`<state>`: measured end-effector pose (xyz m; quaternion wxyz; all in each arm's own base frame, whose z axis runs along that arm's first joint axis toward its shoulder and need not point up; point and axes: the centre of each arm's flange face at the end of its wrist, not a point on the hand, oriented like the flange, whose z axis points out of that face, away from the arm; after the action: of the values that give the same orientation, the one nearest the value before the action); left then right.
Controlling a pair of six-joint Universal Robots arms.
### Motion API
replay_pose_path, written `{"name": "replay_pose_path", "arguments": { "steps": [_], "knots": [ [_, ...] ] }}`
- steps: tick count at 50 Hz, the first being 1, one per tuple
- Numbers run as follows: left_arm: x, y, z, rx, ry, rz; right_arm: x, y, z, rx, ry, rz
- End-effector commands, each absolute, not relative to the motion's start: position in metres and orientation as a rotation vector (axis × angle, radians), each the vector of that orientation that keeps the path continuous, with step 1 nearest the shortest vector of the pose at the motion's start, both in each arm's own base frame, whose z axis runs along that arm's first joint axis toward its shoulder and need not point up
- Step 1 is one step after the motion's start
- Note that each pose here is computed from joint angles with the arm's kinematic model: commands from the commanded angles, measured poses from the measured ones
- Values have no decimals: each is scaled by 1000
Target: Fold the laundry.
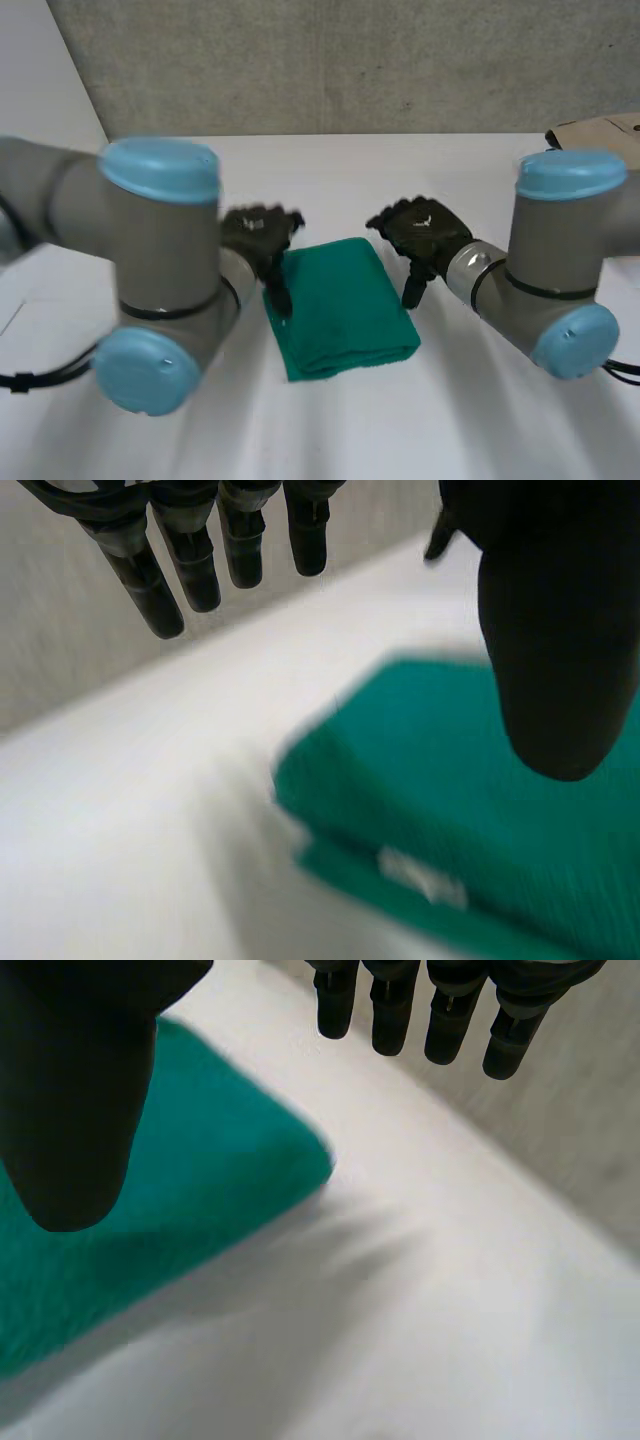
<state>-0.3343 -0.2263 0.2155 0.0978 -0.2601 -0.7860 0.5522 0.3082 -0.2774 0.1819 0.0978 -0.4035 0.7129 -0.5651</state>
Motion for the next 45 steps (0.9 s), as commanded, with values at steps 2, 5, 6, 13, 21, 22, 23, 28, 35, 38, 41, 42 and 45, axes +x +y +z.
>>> {"name": "replay_pose_path", "arguments": {
  "steps": [2, 5, 6, 13, 21, 22, 23, 28, 35, 38, 41, 42, 45],
  "knots": [
    [-327, -215, 292, -823, -1932, 1717, 312, -207, 183, -1338, 1794, -1925],
    [-330, -201, 304, -920, -1790, 1601, 312, -189, 164, -1360, 1761, -1917],
    [-331, -196, 305, -948, -1761, 1560, 312, -185, 158, -1366, 1765, -1901],
    [-331, -175, 303, -1051, -1677, 1311, 309, -179, 122, -1394, 1849, -1808],
    [-334, -166, 300, -1072, -1684, 1322, 317, -192, 105, -1390, 1826, -1829],
    [-335, -165, 299, -1074, -1687, 1327, 319, -194, 101, -1392, 1820, -1828],
    [-335, -165, 299, -1073, -1690, 1329, 319, -196, 101, -1389, 1821, -1833],
    [-335, -164, 298, -1072, -1690, 1334, 322, -204, 96, -1381, 1828, -1850],
    [-334, -166, 298, -1064, -1696, 1338, 326, -212, 99, -1367, 1808, -1880],
    [-333, -169, 298, -1057, -1703, 1347, 329, -214, 102, -1360, 1789, -1895],
    [-332, -171, 299, -1051, -1705, 1359, 332, -218, 104, -1355, 1774, -1911],
    [-331, -171, 300, -1048, -1706, 1361, 333, -219, 105, -1354, 1772, -1915],
    [-329, -173, 302, -1041, -1707, 1377, 338, -224, 107, -1350, 1747, -1930]
  ]
}}
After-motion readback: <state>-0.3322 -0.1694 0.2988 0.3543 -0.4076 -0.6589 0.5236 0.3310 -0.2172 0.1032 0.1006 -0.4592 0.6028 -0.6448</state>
